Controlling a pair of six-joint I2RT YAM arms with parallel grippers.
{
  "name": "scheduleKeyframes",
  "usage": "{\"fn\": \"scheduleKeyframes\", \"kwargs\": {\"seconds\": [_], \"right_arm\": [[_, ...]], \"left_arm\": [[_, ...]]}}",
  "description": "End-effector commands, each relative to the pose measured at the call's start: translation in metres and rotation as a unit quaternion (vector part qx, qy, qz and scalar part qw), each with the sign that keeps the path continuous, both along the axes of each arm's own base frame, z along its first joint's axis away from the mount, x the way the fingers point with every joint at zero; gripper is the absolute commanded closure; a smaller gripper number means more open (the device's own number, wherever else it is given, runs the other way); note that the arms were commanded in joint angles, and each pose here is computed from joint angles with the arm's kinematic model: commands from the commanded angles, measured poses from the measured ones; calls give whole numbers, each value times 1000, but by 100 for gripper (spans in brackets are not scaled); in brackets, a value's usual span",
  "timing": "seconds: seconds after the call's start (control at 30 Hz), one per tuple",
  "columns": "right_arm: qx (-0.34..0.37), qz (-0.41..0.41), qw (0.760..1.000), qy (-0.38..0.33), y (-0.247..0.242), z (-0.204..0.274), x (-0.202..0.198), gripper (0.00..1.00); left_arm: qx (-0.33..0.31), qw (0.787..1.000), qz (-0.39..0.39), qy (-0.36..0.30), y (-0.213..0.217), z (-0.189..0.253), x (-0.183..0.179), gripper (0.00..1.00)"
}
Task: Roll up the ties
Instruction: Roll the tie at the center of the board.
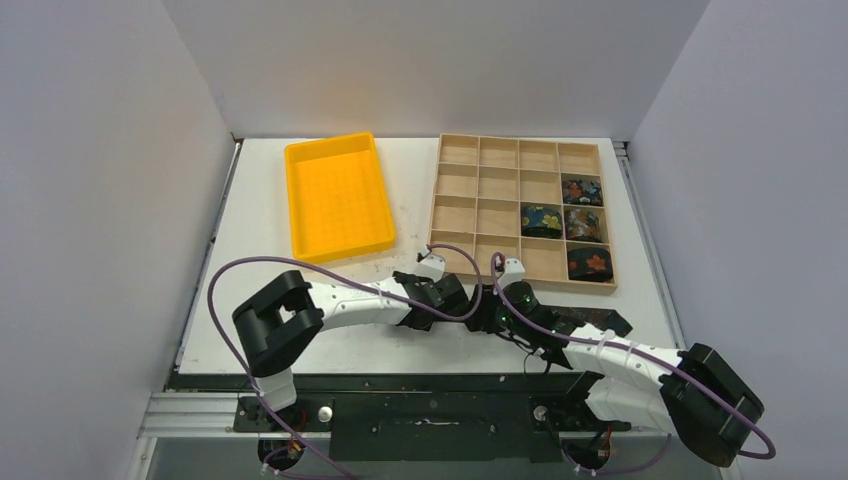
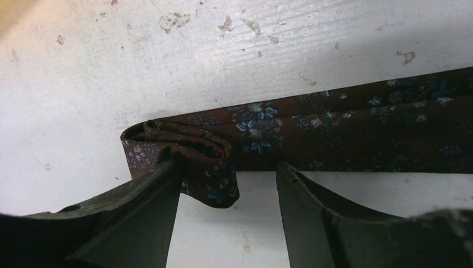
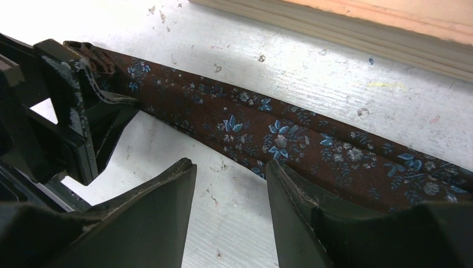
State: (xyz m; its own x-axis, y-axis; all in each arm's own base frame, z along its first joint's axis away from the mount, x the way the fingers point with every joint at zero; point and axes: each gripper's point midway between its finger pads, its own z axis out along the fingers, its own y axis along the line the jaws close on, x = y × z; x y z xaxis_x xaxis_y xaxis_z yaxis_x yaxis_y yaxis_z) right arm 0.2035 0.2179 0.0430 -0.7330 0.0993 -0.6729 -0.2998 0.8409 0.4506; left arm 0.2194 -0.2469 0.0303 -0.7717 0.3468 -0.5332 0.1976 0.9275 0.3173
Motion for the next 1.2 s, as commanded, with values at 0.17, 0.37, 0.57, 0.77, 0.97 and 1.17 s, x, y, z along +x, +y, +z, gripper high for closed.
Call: {"fn": "scheduleKeyframes", "kwargs": {"seconds": [0.17, 0.37, 0.57, 0.77, 0.97, 1.17], "right_arm": [[21, -15, 999, -42, 4, 39, 19, 31], [53, -7, 998, -47, 16, 56, 23, 20], [139, 10, 990, -20, 46, 67, 20, 18], [151, 33, 988, 21, 78, 59, 24, 18], [144, 48, 988, 18, 113, 56, 29, 19], [127, 48, 990, 27, 129, 50, 37, 20]], "left_arm": [[-100, 995, 10, -26, -10, 41, 2, 31], [-164, 986, 14, -38, -5, 71, 1, 27], [-302, 949, 50, -76, 27, 99, 5, 27], [-466, 865, 118, -143, 79, 97, 13, 12], [-544, 809, 164, -152, 107, 82, 16, 13], [-566, 795, 176, -129, 108, 75, 22, 17]]}}
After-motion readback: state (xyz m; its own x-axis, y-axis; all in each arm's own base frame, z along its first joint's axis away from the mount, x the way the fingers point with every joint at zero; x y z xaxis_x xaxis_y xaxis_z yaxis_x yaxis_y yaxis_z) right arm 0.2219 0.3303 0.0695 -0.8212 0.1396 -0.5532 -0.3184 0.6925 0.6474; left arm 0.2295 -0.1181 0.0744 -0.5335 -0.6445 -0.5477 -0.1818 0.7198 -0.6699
